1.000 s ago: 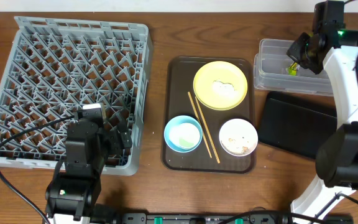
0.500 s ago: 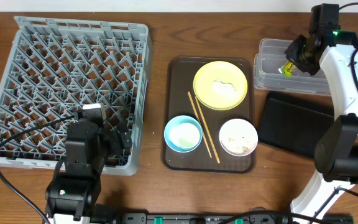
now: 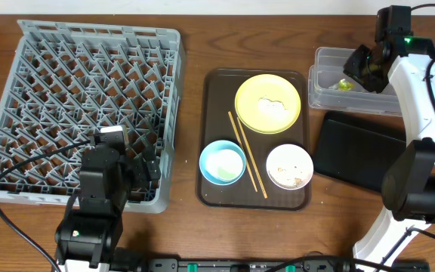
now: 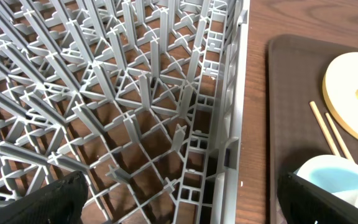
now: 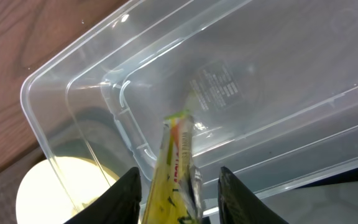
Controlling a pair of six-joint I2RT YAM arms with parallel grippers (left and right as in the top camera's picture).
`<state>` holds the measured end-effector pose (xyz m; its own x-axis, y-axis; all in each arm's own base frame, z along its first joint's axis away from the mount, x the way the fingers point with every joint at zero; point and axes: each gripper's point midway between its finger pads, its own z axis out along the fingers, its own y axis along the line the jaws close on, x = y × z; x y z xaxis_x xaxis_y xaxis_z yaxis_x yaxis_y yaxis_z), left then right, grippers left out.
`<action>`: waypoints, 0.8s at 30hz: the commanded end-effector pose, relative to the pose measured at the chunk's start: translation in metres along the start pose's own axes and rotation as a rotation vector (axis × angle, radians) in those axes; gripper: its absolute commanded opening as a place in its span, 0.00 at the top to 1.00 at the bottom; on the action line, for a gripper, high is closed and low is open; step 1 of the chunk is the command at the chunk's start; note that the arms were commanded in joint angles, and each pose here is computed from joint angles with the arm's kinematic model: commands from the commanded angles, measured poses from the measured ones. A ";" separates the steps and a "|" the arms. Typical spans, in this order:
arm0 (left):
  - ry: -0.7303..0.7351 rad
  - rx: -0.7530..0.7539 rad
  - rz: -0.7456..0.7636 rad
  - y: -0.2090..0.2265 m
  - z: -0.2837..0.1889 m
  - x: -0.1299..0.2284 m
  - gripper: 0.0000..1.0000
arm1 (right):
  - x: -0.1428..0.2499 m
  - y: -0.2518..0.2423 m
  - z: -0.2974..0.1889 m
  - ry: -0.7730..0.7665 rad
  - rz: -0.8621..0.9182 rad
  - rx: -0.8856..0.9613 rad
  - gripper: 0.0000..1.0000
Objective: Sort waste into correct bins and load items into the dishwasher
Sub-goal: 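Return the right gripper to the yellow plate and grasp the white tissue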
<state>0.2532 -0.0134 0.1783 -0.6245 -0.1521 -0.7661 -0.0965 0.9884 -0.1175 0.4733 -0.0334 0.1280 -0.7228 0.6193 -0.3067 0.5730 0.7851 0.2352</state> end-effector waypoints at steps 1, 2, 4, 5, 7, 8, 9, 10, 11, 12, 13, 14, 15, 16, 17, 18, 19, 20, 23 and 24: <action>-0.026 0.001 -0.003 0.000 -0.005 -0.010 0.01 | -0.008 -0.010 -0.007 -0.045 -0.005 0.047 0.52; -0.027 0.000 -0.003 0.000 -0.005 -0.010 0.01 | -0.010 -0.012 -0.011 -0.062 -0.005 0.059 0.49; -0.027 0.000 -0.003 0.000 -0.005 -0.010 0.01 | -0.015 -0.011 -0.018 -0.087 -0.015 0.059 0.46; -0.027 0.000 -0.003 0.000 -0.005 -0.010 0.01 | -0.016 -0.009 -0.022 -0.097 -0.030 0.048 0.46; -0.027 0.001 -0.003 0.000 -0.005 -0.010 0.01 | -0.015 0.005 -0.031 -0.097 -0.109 -0.019 0.48; -0.027 0.000 -0.003 0.000 -0.005 -0.010 0.01 | -0.010 0.018 -0.036 -0.085 -0.177 -0.076 0.48; -0.027 0.000 -0.003 0.000 -0.005 -0.010 0.01 | -0.004 0.030 -0.041 -0.070 -0.238 -0.130 0.48; -0.027 0.000 -0.003 0.000 -0.005 -0.010 0.01 | 0.003 0.040 -0.045 -0.058 -0.299 -0.169 0.48; -0.027 0.000 -0.003 0.000 -0.005 -0.010 0.01 | 0.012 0.050 -0.049 -0.043 -0.373 -0.209 0.48; -0.027 0.000 -0.003 0.000 -0.005 -0.010 0.01 | 0.021 0.059 -0.051 -0.026 -0.429 -0.241 0.48; -0.027 0.000 -0.003 0.000 -0.005 -0.010 0.01 | 0.028 0.065 -0.052 -0.012 -0.468 -0.261 0.48; -0.027 0.000 -0.003 0.000 -0.005 -0.010 0.01 | 0.040 0.073 -0.053 0.011 -0.525 -0.286 0.44; -0.027 0.000 -0.003 0.000 -0.005 -0.010 0.01 | 0.053 0.079 -0.054 0.039 -0.585 -0.307 0.43; -0.027 0.000 -0.003 0.000 -0.005 -0.010 0.01 | 0.065 0.085 -0.053 0.062 -0.636 -0.316 0.41; -0.027 0.000 -0.003 0.000 -0.005 -0.010 0.01 | 0.074 0.089 -0.052 0.079 -0.678 -0.317 0.37; -0.027 0.000 -0.003 0.000 -0.005 -0.010 0.01 | 0.083 0.093 -0.050 0.092 -0.722 -0.320 0.36; -0.027 0.000 -0.003 0.000 -0.005 -0.010 0.01 | 0.091 0.098 -0.048 0.101 -0.767 -0.322 0.34; -0.027 0.000 -0.003 0.000 -0.005 -0.010 0.01 | 0.100 0.103 -0.044 0.108 -0.808 -0.312 0.32; -0.026 0.000 -0.003 0.000 -0.005 -0.010 0.01 | 0.118 0.111 -0.026 0.113 -0.880 -0.243 0.28; -0.026 0.000 -0.003 0.000 -0.005 -0.010 0.01 | 0.124 0.114 -0.019 0.119 -0.901 -0.220 0.28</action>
<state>0.2532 -0.0134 0.1783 -0.6245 -0.1521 -0.7661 -0.0965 0.9884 -0.1175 0.4450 0.1216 0.1609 -0.9077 -0.1169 -0.4029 -0.2172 0.9526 0.2130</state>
